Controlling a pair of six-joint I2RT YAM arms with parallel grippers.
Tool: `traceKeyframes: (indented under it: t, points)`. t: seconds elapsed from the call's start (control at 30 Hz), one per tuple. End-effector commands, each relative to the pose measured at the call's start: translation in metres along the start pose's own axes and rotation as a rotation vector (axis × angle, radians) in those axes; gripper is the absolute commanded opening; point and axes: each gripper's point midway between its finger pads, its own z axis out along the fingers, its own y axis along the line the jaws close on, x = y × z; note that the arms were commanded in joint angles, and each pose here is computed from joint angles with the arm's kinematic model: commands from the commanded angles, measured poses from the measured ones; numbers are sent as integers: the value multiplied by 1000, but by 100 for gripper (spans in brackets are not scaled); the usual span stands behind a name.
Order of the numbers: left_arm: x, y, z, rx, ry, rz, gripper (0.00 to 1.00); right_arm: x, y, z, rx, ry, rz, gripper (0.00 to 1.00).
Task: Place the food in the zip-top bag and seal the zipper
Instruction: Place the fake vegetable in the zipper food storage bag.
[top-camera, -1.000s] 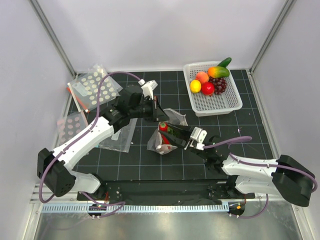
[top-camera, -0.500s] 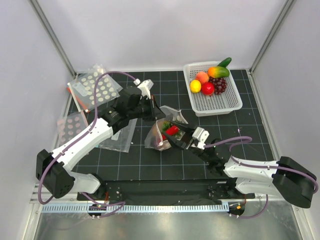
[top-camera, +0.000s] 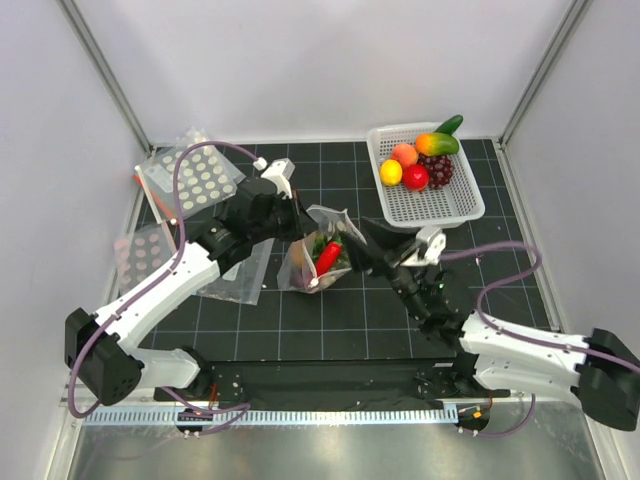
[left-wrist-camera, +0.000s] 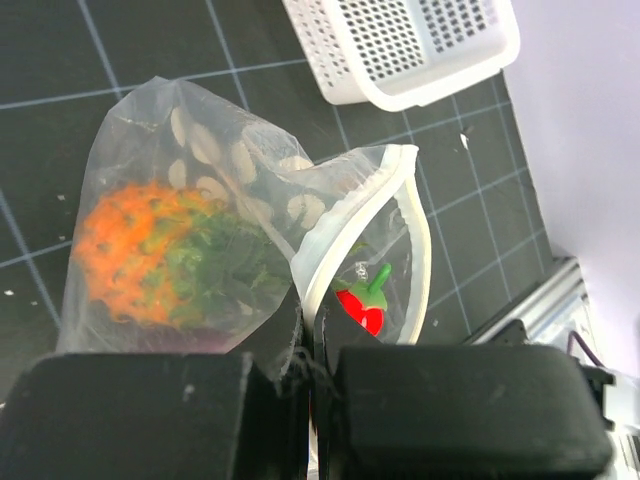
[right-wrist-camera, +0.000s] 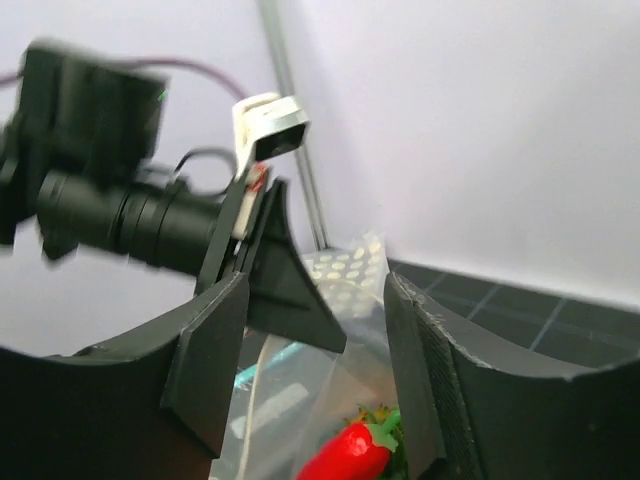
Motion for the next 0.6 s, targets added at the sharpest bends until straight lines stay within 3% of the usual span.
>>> traceKeyframes:
  t: [0.0,0.17,0.57]
  points:
    - [-27,0,-12,-19,-121,32,2,-38,-28,17,274,36,235,61]
    - [-27,11,-10,-73,-129,26,2,-36,-35,11,343,147,237,58]
    - [-22,12,-4,-77,-97,16,1,28,-23,16,402,523,206,57]
